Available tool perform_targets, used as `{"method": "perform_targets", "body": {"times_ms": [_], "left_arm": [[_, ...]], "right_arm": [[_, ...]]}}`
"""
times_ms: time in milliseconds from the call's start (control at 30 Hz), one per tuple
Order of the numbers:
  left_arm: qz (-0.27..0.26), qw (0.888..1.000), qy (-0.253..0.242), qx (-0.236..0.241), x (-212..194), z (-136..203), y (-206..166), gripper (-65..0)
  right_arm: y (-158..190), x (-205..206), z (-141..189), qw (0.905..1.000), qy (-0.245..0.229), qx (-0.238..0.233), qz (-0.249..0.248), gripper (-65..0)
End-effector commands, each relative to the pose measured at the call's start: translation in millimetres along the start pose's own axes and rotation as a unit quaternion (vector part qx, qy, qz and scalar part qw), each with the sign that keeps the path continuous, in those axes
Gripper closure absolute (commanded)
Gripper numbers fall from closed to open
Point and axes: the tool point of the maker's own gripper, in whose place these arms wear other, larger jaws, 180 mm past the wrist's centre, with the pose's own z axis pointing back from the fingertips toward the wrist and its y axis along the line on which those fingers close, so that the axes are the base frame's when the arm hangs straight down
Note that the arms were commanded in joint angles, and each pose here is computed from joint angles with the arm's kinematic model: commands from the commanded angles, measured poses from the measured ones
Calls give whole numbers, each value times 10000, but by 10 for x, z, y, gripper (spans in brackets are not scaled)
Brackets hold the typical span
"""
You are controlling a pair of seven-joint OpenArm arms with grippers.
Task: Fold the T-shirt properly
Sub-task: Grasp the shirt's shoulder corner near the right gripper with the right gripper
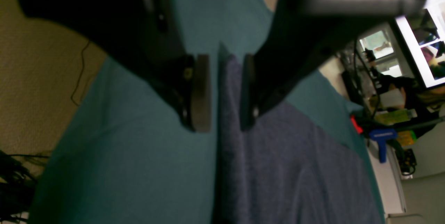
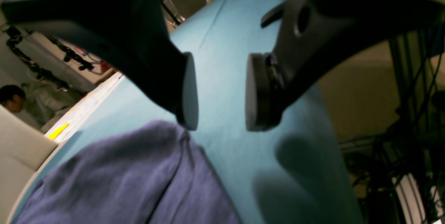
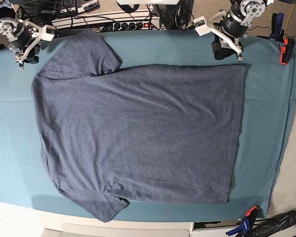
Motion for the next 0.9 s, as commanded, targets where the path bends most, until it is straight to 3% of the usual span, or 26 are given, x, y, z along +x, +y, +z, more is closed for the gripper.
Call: {"method": "perform_targets", "body": {"times_ms": [0, 467, 567, 867], "left_arm": [[-26, 9999, -64, 105, 19, 26, 60, -164], [-25, 9999, -60, 106, 17, 27, 61, -164], [-23, 9999, -61, 105, 17, 26, 60, -164], [-23, 9999, -63, 109, 18, 26, 62, -164]], "right_arm": [[-42, 32, 1, 9999, -61, -42, 123, -236], [299, 530, -330, 9989, -355, 299, 56, -236], [344, 598, -329, 9982, -418, 320, 280, -236], [233, 929, -233, 9963, -784, 152, 329, -236]]}}
